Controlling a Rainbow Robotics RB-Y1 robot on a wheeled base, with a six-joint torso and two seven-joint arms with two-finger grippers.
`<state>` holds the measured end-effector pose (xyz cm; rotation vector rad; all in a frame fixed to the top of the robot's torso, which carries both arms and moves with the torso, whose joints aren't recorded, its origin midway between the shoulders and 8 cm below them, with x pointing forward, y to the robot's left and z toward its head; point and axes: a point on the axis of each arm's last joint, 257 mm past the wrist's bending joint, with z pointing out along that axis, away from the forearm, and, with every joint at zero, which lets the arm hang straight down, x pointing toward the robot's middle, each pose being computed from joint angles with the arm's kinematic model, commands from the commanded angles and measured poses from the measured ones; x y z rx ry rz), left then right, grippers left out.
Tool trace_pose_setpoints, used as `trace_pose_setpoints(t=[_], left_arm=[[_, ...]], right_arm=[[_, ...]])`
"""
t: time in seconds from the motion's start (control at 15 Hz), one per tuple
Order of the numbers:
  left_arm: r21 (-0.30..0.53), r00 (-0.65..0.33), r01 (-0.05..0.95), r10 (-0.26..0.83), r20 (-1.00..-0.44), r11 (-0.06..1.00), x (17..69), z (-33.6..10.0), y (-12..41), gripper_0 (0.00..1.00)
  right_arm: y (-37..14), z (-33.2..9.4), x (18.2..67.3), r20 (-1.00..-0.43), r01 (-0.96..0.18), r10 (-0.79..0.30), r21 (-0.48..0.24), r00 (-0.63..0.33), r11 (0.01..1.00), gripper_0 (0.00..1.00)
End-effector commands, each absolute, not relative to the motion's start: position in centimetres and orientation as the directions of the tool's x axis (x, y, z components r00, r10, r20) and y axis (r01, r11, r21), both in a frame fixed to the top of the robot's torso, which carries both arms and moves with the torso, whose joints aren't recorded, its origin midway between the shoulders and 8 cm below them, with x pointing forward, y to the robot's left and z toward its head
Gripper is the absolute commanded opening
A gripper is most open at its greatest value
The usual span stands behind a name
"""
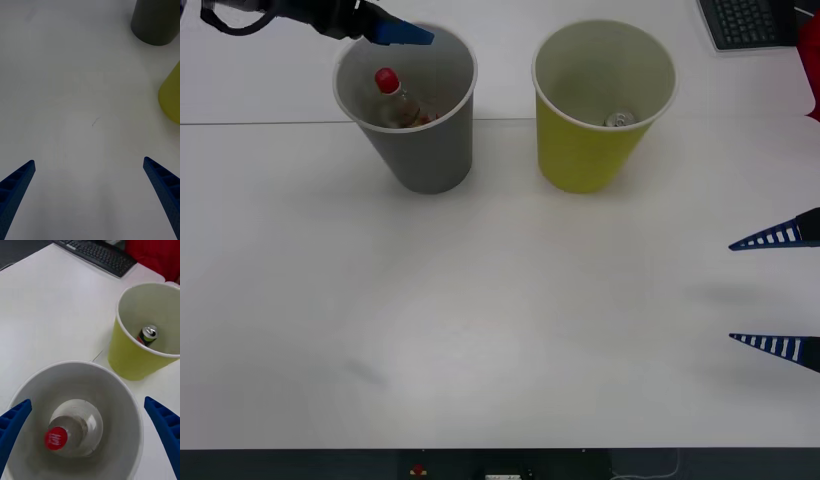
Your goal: Put the can into the green bin and the plastic bottle into the gray bin
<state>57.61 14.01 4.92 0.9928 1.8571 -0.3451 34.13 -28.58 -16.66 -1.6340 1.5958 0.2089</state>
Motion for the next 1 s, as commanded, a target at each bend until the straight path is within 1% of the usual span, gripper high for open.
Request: trace_pose_setpoints(t=[0.07,0.33,0.47,0.6,0.73,0.93,1.0], left_arm=[[0.13,-0.168,0.803,0.431,-0.887,0.582,55.5,4.2,15.1,1.0],[0.129,-0.091,0.853,0.387,-0.918,0.506,52.2,2.7,17.6,1.0],[0.153,-0.044,0.872,0.386,-0.922,0.465,50.3,1.4,19.1,1.0],[0.175,-0.006,0.889,0.391,-0.92,0.423,48.2,-0.6,20.5,1.0],[0.227,0.054,0.896,0.414,-0.909,0.381,46.2,-2.1,21.8,1.0],[0.283,0.121,0.902,0.441,-0.889,0.324,42.9,-4.9,23.2,1.0],[0.291,0.134,0.906,0.446,-0.885,0.306,41.9,-5.8,23.5,1.0]], right_arm=[[-28.6,-16.7,34.1,-0.63,-0.892,-0.755,-0.429,0.182,0.143,1.0],[-28.6,-16.7,34.1,-0.63,-0.892,-0.755,-0.429,0.182,0.143,1.0],[-28.6,-16.7,34.1,-0.63,-0.892,-0.755,-0.429,0.182,0.143,1.0],[-28.6,-16.7,34.1,-0.63,-0.892,-0.755,-0.429,0.182,0.143,1.0],[-28.6,-16.7,34.1,-0.63,-0.892,-0.755,-0.429,0.182,0.143,1.0],[-28.6,-16.7,34.1,-0.63,-0.892,-0.755,-0.429,0.182,0.143,1.0],[-28.6,-16.7,34.1,-0.63,-0.892,-0.755,-0.429,0.182,0.143,1.0]])
